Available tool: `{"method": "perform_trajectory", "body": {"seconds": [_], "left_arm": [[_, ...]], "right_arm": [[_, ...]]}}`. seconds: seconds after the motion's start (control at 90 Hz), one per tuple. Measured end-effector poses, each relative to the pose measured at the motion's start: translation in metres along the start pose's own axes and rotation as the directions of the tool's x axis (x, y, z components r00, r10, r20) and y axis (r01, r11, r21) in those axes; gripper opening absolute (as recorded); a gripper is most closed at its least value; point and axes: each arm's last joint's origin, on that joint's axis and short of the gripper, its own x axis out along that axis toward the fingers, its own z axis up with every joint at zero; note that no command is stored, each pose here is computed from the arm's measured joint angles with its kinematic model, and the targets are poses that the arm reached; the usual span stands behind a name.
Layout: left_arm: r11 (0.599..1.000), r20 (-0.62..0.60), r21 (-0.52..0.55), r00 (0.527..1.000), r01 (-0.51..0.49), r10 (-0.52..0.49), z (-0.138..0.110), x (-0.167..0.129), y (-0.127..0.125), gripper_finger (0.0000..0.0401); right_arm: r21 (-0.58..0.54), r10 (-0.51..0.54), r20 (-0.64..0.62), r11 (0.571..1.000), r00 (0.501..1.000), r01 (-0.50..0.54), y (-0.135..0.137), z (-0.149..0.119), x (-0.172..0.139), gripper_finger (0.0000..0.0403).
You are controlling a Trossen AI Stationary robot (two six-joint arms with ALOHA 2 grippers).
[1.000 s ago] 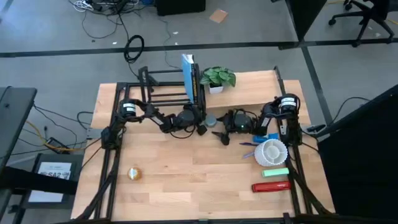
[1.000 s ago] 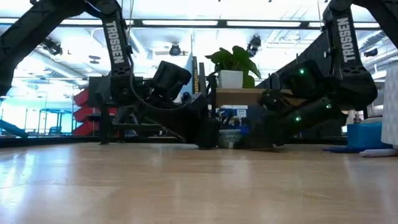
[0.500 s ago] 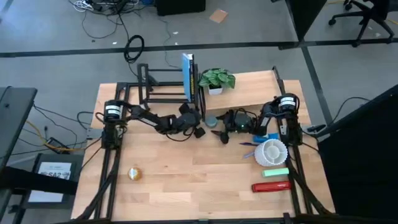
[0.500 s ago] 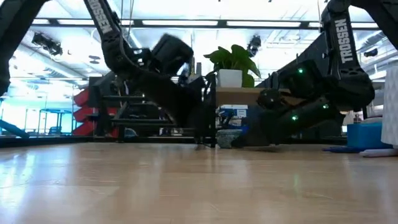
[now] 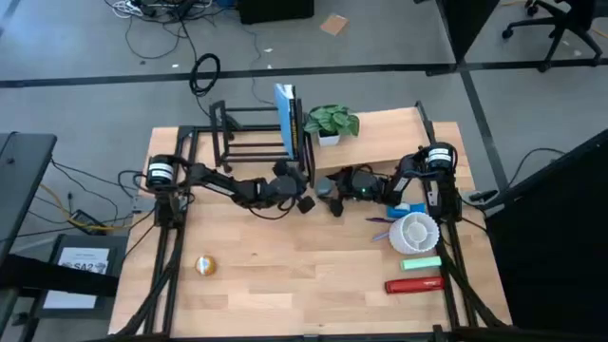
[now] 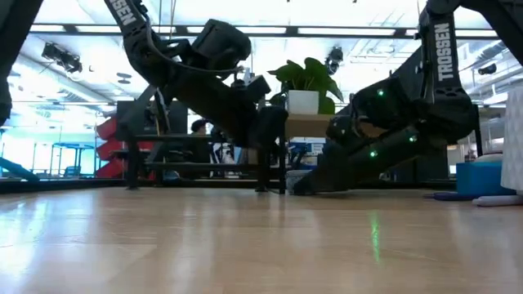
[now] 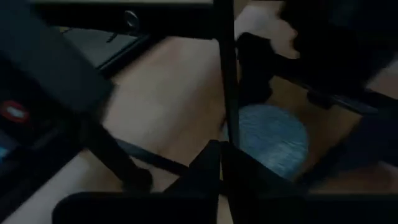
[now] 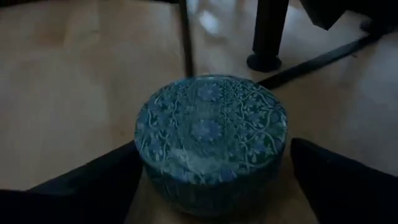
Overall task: Stock shelves
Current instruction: Remove the blue scented candle from under the shelf
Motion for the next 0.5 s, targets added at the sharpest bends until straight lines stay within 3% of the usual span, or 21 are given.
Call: {"method": "perform_trajectory", "body": {"seconds": [0.133, 0.289, 0.389, 0.5], "left_arm": [[0.998, 0.019, -0.038, 0.998, 0.056, -0.055, 0.002, -0.015, -0.022, 0.0], [0.98, 0.071, -0.053, 0.98, 0.19, -0.186, 0.01, -0.045, -0.054, 0.0], [0.989, 0.083, -0.02, 0.986, 0.145, -0.142, 0.01, -0.055, -0.06, 0.0], [0.993, 0.081, -0.011, 0.99, 0.119, -0.117, 0.008, -0.06, -0.064, 0.0]], "right_arm": [[0.001, 0.034, 0.011, 0.999, 0.999, -0.034, 0.002, 0.004, 0.003, 0.0339], [-0.002, 0.063, 0.008, 0.998, 0.998, -0.063, 0.005, 0.005, 0.005, 0.0297], [-0.001, 0.062, -0.006, 0.998, 0.998, -0.062, 0.005, 0.004, 0.005, 0.0264], [0.007, 0.06, -0.014, 0.998, 0.998, -0.06, 0.005, 0.003, 0.005, 0.0263]]}}
